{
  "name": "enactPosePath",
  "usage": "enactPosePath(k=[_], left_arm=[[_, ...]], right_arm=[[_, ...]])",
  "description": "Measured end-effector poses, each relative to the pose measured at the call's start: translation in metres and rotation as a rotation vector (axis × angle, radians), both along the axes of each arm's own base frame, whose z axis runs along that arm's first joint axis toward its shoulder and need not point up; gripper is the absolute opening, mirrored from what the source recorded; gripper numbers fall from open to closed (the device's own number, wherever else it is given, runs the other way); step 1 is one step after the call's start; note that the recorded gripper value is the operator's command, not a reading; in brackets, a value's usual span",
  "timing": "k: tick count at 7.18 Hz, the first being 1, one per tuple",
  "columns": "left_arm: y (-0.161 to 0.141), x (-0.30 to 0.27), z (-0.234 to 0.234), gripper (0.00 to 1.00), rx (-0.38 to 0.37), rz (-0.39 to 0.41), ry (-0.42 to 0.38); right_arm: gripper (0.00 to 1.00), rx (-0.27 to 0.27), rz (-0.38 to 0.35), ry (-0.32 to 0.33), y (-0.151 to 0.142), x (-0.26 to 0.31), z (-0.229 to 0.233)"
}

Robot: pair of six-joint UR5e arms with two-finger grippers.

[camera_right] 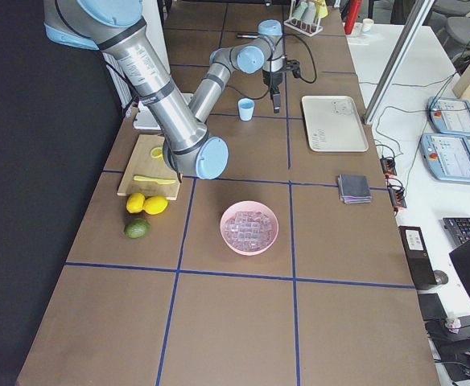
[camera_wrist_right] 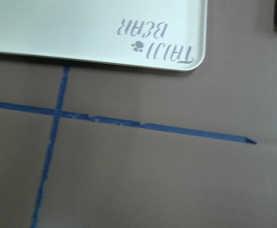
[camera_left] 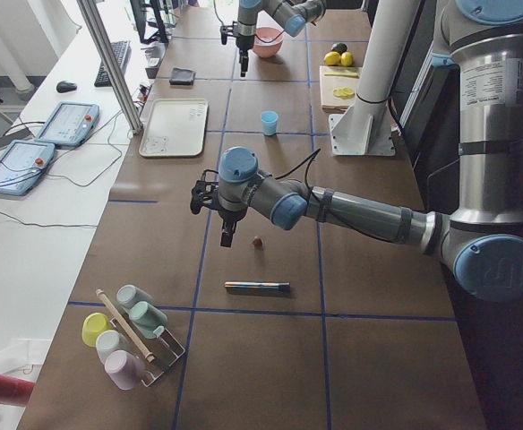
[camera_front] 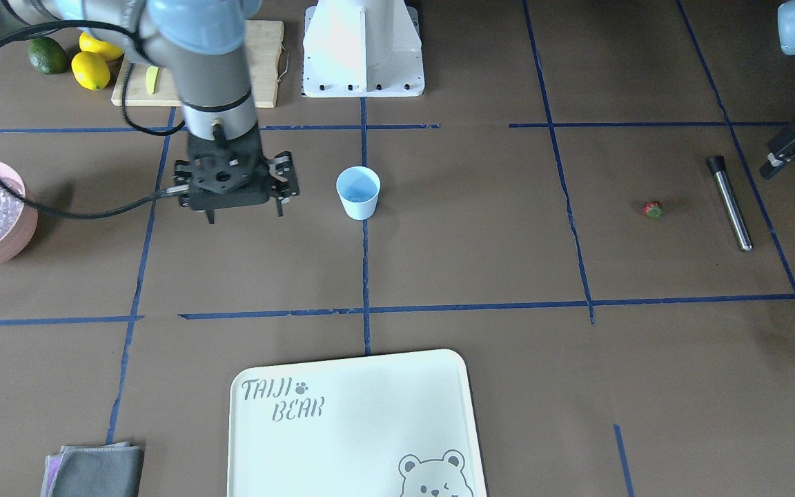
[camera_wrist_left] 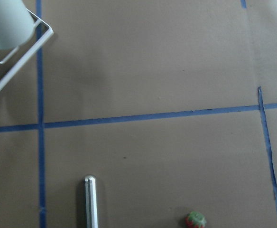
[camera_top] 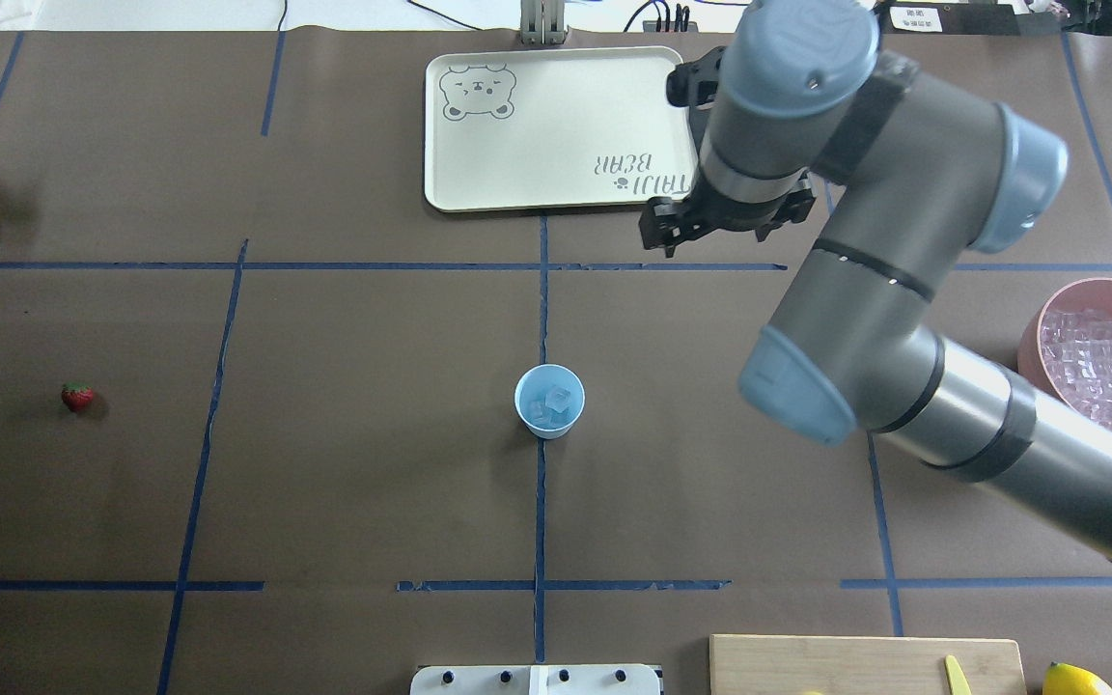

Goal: Mash ice and strawberries in cup
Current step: 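Withdraw the right gripper from the cup while the left gripper reaches the strawberry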

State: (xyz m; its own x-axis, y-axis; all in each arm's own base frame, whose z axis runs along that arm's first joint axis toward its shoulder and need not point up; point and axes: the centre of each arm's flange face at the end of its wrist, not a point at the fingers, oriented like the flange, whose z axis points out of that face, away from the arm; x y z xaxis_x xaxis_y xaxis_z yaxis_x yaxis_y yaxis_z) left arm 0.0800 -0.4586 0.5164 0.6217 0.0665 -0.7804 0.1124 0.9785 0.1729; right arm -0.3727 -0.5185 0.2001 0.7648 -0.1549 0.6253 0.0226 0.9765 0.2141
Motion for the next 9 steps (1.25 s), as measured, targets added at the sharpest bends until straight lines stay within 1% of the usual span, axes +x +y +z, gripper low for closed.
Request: enactPosePath(k=[1,2,4,5,7,9], left_arm=[[0.012,0.03,0.006,0.98,-0.002,-0.021,-0.007],[0.023,0.055,0.014,0.98,-0.002,-0.039,-0.008],[0.04,0.105,0.034,0.98,0.002,-0.072,-0.014],[0.048,0.126,0.041,0.98,0.008,-0.079,-0.018],[0.058,0.151,0.053,0.97,0.005,-0.063,-0.036],[0.063,0.17,0.061,0.95,0.006,-0.04,-0.055]], right_arm=[[0.99,0.003,-0.032,-0.007,-0.021,0.047,0.024],[0.99,0.004,-0.056,-0.015,-0.034,0.09,0.049],[0.99,0.015,-0.088,-0.009,-0.045,0.154,0.092],[0.99,0.023,-0.101,0.003,-0.047,0.173,0.108],[0.99,0.022,-0.113,0.021,-0.048,0.201,0.134],[0.99,0.016,-0.123,0.02,-0.048,0.225,0.154]])
